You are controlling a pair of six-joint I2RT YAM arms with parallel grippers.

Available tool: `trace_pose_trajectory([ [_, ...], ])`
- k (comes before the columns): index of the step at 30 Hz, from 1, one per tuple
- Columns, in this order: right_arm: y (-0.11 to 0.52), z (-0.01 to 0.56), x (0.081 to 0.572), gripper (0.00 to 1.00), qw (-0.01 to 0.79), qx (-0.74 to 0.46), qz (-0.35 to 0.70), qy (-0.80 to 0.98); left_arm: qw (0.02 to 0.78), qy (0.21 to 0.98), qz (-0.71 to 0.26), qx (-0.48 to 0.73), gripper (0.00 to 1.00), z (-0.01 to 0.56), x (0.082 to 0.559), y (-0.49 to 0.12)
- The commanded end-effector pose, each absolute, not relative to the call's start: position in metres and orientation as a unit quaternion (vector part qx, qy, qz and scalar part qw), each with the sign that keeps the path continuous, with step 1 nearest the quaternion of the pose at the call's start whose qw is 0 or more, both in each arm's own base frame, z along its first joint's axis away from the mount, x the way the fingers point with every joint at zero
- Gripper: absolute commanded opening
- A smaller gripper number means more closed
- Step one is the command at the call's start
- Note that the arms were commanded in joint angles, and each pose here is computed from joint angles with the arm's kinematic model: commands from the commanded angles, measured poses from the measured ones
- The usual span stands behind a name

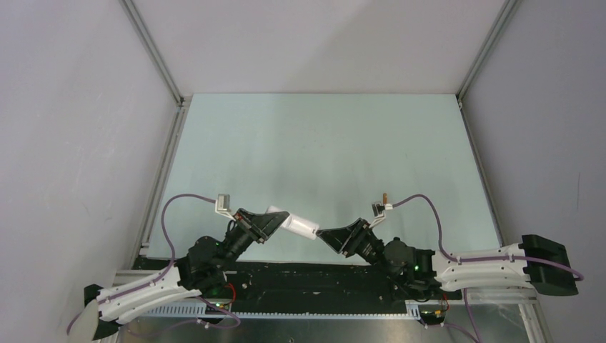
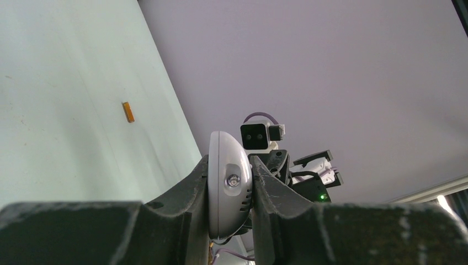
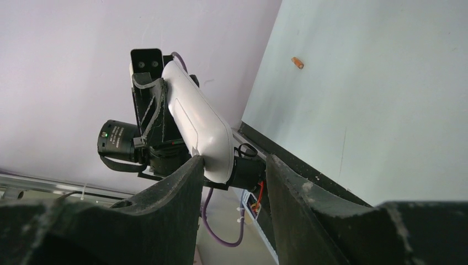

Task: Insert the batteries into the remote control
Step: Remove the battery cover from the remote control.

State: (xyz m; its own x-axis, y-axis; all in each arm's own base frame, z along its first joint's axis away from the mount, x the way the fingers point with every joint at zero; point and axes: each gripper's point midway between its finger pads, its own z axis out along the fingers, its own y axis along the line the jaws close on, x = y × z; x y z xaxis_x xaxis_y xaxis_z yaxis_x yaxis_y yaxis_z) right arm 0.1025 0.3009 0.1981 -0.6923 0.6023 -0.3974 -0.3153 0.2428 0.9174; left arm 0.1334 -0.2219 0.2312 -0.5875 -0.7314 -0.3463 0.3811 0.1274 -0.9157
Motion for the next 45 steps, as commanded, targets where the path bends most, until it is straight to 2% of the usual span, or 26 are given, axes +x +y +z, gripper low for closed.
trace_pose_trajectory([
  [1, 0.304, 0.210, 0.106, 0.50, 0.379, 0.114, 0.617, 0.680, 0.429, 0.590, -0.669, -0.143, 0.00, 0.251, 0.130, -0.221],
  [25, 0.305, 0.211, 0.110, 0.51, 0.383, 0.117, 0.618, 0.677, 0.427, 0.590, -0.670, -0.142, 0.00, 0.251, 0.129, -0.222],
  [45, 0.304, 0.222, 0.111, 0.58, 0.390, 0.112, 0.627, 0.665, 0.426, 0.597, -0.666, -0.140, 0.00, 0.246, 0.130, -0.224],
])
